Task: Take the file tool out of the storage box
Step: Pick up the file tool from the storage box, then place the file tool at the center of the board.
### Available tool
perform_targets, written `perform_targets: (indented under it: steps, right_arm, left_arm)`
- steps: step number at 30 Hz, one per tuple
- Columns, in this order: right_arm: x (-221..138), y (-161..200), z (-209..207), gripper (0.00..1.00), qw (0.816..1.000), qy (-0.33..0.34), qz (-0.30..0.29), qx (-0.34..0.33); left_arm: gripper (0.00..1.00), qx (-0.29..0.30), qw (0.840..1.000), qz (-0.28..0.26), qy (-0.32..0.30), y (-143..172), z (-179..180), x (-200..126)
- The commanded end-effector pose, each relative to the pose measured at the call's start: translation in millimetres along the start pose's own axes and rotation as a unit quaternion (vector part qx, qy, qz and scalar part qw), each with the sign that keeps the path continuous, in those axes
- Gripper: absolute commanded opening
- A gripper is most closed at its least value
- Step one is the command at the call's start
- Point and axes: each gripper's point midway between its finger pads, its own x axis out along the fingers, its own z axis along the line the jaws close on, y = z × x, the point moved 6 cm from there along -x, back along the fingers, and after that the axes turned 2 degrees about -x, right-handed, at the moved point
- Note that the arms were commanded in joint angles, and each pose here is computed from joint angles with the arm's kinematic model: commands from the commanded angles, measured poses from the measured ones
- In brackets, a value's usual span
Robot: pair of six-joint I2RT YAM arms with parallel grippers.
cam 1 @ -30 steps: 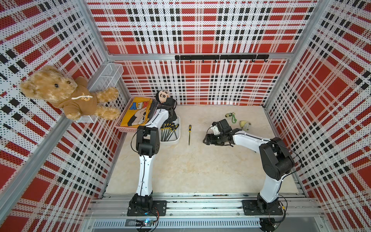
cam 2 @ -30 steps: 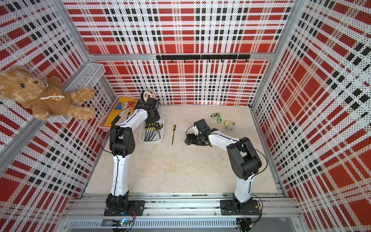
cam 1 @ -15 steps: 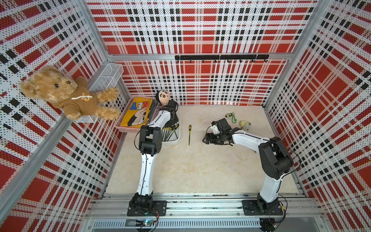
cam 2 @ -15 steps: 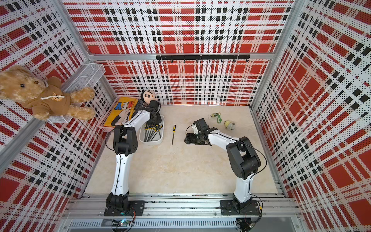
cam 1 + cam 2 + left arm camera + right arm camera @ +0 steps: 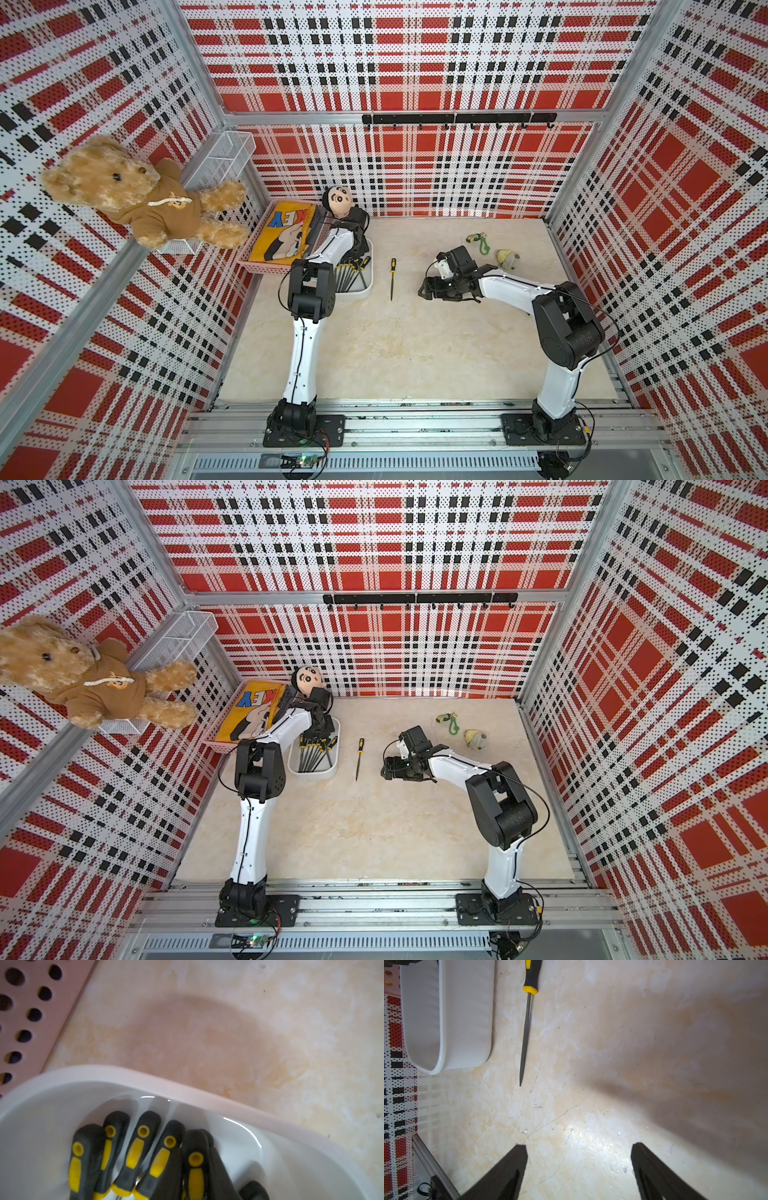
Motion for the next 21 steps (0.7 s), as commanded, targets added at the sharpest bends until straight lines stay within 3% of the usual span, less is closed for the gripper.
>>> perform_targets:
  steps: [1,12,21]
  right_arm:
    - [6.1,-1.3,5.4,0.87,1.0,-0.005,0.002,-0.008]
    - [6.4,0.2,10.0,0.87,1.0,-0.007,0.001,-0.011]
    - [-3.4,2.1,14.6,0.86,0.999,-0.023,-0.023,-0.017]
  left_arm:
    - [0.0,0.003,1.0,-0.026,0.002,-14.0,-3.4,-30.5]
    - [0.0,0.005,0.996,-0.078,0.042,-35.4,-19.6,-97.8]
    - [0.0,0.116,0.981,-0.069,0.141,23.7,-120.4,-136.6]
